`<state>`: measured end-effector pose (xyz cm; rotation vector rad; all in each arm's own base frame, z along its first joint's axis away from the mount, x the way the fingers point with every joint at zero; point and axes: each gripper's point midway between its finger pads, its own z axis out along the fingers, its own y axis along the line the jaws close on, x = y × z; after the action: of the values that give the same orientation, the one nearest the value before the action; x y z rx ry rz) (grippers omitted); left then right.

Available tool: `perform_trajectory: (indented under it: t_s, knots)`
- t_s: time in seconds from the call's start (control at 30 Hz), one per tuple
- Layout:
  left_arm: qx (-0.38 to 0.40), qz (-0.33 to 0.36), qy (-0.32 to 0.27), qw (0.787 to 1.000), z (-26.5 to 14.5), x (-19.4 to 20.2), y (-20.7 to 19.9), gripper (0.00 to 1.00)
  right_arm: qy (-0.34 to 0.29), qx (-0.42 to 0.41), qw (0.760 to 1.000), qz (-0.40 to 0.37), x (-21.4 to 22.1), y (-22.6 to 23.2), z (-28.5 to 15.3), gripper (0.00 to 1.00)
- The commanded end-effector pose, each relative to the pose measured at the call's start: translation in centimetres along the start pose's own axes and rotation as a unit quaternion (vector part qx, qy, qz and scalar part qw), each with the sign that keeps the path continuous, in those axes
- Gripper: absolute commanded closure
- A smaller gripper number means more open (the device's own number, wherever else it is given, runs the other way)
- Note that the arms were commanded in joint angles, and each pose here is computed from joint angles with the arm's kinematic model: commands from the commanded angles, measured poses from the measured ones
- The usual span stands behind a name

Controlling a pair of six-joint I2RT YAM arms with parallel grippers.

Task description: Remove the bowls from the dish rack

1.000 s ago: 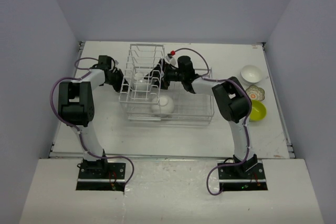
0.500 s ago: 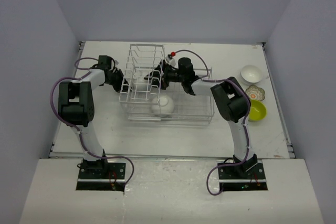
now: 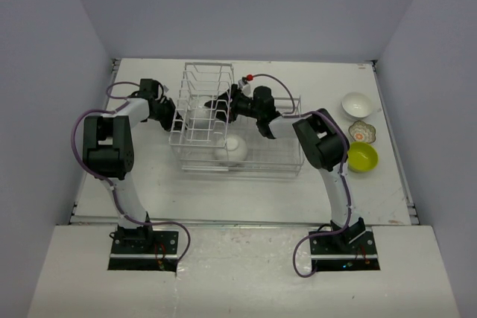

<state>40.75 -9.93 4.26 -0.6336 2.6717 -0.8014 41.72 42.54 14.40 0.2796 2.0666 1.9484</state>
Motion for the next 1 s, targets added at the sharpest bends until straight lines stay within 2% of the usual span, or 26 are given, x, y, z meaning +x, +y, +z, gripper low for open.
perform_trajectory:
  t_s: [0.0,0.23,0.53,0.6,0.67,0.83,0.97]
  knots:
    - [0.034,0.007,0.002,0.999,-0.1,-0.4,-1.7,1.00,-0.032,-0.011,0.999,0.024,-0.7,0.1,0.5,0.45]
    - [0.034,0.007,0.004,0.999,0.1,-0.4,-1.6,1.00,-0.045,0.002,0.998,0.046,-0.8,-0.5,0.9,0.57]
    - [0.039,0.007,0.002,0.999,0.2,-0.8,-1.9,1.00,-0.048,0.003,0.996,0.073,-0.3,-1.0,1.3,0.79]
    - [0.040,0.006,0.004,0.999,0.3,-0.7,-1.9,1.00,-0.042,-0.003,0.996,0.080,-0.1,-1.1,1.3,0.92]
    - [0.040,0.005,0.005,0.999,0.4,-0.6,-1.8,1.00,-0.036,-0.009,0.996,0.084,0.2,-1.2,1.2,1.00]
    - [0.038,0.005,0.004,0.999,0.5,-0.8,-1.8,1.00,-0.021,-0.030,0.997,0.074,0.9,-0.6,0.7,1.00]
    - [0.039,0.003,0.005,0.999,0.7,-0.9,-1.8,1.00,-0.007,-0.075,0.995,0.062,1.2,1.6,0.4,1.00]
